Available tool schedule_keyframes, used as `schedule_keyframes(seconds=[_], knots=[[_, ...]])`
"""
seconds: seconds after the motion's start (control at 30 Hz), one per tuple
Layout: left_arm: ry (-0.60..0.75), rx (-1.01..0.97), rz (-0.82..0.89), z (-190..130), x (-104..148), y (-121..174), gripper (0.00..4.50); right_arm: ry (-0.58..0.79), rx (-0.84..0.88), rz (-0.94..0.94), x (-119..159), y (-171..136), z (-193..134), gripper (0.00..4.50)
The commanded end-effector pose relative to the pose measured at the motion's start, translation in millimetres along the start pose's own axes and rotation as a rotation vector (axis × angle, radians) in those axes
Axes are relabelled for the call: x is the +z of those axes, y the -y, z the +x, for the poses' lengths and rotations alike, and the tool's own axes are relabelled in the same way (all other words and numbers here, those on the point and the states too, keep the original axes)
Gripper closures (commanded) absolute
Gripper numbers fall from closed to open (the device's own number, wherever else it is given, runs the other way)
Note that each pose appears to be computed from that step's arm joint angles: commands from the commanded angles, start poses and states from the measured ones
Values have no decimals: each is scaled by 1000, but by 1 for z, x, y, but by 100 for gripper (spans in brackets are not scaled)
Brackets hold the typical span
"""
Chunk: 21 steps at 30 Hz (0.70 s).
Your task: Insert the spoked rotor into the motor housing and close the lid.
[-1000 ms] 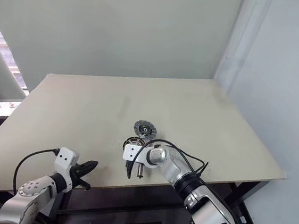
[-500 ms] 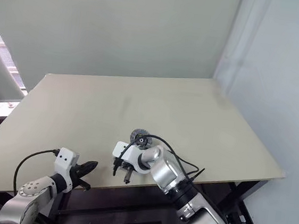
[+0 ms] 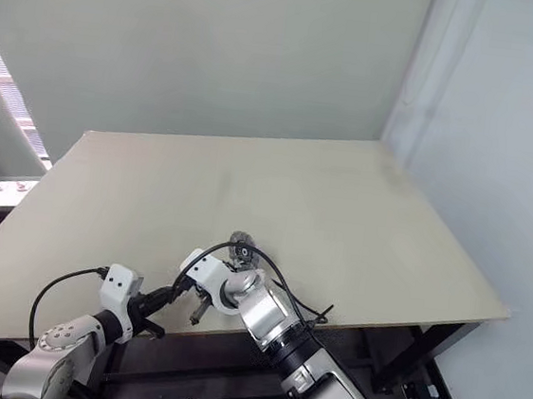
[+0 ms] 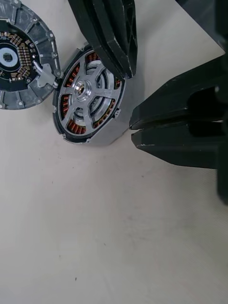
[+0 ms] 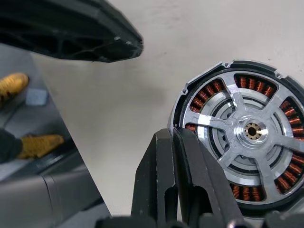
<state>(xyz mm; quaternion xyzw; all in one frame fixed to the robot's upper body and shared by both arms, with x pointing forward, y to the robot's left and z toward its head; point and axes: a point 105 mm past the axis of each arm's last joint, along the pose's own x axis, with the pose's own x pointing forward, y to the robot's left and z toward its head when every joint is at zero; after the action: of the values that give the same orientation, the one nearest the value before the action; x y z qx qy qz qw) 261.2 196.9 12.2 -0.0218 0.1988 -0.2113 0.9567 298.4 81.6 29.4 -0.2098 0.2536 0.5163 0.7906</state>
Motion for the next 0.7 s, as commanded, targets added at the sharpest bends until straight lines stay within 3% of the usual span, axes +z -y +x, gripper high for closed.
schedule_keyframes(seconds=[0.03, 0.7], knots=[[38, 8, 27, 1, 10, -1, 450, 58, -53, 52, 17, 9, -2, 447], [59, 20, 20, 4, 10, 2, 450, 112, -108, 236, 24, 16, 3, 447]])
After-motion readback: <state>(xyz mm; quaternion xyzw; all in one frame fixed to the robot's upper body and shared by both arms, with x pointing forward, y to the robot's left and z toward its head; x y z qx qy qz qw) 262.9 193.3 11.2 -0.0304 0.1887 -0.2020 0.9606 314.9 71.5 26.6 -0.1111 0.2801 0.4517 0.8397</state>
